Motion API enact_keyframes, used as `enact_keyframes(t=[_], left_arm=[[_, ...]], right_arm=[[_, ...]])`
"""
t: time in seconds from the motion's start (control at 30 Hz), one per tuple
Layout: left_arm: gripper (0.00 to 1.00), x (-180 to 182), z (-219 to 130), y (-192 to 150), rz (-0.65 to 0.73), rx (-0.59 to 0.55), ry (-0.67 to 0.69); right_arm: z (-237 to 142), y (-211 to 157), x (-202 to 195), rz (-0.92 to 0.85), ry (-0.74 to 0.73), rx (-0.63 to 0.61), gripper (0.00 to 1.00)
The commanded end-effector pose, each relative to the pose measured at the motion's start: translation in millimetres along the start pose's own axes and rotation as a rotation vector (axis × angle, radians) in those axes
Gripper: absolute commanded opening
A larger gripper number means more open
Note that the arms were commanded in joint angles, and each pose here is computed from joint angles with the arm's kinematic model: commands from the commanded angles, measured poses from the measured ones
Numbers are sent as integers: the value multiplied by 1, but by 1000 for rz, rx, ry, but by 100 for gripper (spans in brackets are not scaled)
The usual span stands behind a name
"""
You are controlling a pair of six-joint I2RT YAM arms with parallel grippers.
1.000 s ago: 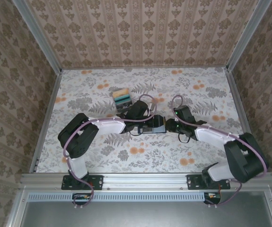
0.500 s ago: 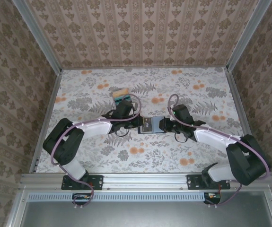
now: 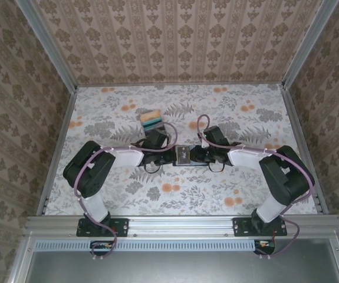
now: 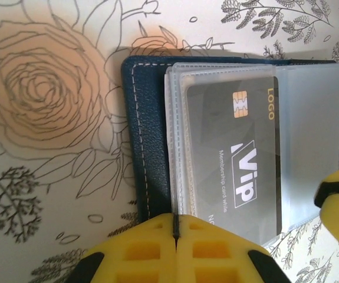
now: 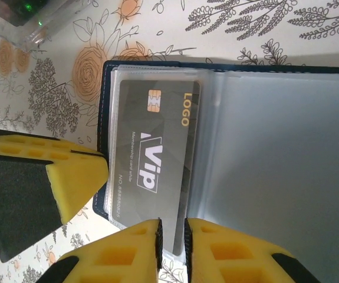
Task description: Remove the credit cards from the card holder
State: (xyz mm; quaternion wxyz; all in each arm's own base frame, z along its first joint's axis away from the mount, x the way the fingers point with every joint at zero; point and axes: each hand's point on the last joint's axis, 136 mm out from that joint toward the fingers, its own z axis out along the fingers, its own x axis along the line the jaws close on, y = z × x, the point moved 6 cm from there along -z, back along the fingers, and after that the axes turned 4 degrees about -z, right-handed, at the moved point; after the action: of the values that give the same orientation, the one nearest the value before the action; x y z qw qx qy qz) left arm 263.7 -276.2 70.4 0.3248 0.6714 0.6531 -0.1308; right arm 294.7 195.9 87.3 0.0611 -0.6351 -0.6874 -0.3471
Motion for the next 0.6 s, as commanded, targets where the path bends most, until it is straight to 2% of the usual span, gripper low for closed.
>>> enact_keyframes(t=[0.0,0.3,0.57], left_arm=[[0,3,9,-7,-9,36,12],[0,3,10,-11,-11,43,18],[0,3,7,-11,-5,43,33]], right_arm=[[5,6,6,7,27,6,20],[15,2,-9,29,-59,27,20],[6,4,-12,39,-81,-5,22]])
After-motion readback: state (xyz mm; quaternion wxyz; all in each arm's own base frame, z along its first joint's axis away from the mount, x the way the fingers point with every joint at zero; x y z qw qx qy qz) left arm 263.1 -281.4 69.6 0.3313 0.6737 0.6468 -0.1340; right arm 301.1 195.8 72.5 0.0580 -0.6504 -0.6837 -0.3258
